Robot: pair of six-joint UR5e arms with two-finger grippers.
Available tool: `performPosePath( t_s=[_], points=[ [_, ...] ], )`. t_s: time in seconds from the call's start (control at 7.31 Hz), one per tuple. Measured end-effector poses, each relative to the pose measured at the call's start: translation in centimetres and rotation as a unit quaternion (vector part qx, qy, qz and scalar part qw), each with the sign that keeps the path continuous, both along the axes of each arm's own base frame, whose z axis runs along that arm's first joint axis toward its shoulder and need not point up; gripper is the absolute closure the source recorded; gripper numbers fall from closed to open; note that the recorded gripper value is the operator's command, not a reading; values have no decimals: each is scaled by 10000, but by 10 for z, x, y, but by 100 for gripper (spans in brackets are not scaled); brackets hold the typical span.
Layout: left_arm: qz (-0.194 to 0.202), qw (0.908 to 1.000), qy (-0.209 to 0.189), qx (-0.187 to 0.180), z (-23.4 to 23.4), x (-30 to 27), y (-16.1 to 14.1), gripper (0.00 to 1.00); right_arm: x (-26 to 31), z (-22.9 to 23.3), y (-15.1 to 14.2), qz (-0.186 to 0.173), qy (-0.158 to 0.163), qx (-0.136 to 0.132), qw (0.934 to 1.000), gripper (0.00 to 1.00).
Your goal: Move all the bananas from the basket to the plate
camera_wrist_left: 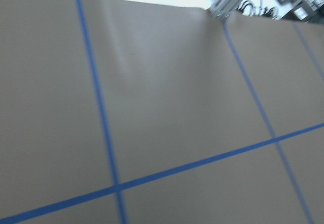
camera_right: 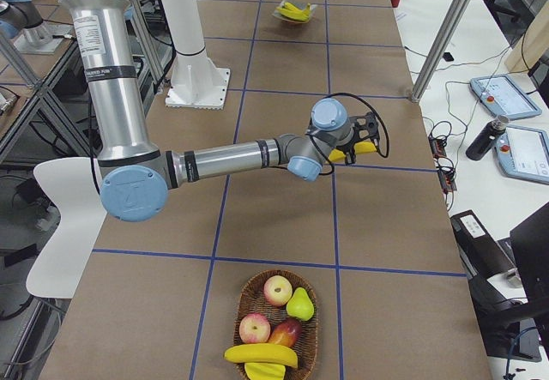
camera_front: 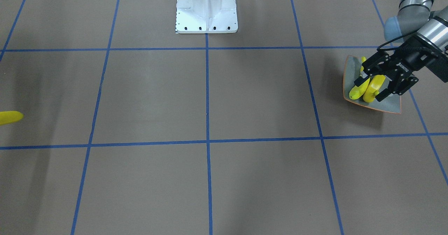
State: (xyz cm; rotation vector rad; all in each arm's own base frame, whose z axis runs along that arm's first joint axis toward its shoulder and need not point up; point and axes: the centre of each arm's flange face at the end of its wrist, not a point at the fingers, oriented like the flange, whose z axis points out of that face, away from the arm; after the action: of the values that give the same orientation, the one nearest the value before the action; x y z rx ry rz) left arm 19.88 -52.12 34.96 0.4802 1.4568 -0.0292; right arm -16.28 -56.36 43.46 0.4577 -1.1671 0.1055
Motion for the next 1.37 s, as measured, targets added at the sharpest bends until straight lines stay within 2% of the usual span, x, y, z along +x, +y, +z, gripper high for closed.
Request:
performPosePath(
  t_s=[0.27, 0.41, 0.55, 0.68, 0.82, 0.96, 1.23, 1.37],
  points=[
    [433, 9976, 528, 88, -78, 62, 4, 0, -99, -94, -7, 205, -747, -144, 9969, 100],
    [539, 9963, 652, 177, -100, 81, 9, 0, -141, -144, -7, 161, -921, -245, 9953, 100],
    [617, 9952, 723, 238, -112, 94, 14, 0, -173, -199, -1, 62, -915, -480, 9946, 100],
    [677, 9944, 763, 277, -119, 102, 18, 0, -199, -250, 13, -31, -892, -857, 9923, 100],
    [742, 9935, 800, 318, -125, 109, 22, 0, -219, -284, 31, -102, -954, -1242, 9876, 100],
    [845, 9922, 841, 363, -132, 119, 29, 0, -234, -308, 46, -168, -1070, -1512, 9826, 100],
    [1031, 9893, 924, 460, -140, 134, 44, 0, -251, -339, 64, -272, -1282, -1821, 9745, 100],
    [1148, 9870, 990, 534, -141, 143, 53, 0, -255, -347, 70, -314, -1355, -1880, 9723, 100]
  ],
)
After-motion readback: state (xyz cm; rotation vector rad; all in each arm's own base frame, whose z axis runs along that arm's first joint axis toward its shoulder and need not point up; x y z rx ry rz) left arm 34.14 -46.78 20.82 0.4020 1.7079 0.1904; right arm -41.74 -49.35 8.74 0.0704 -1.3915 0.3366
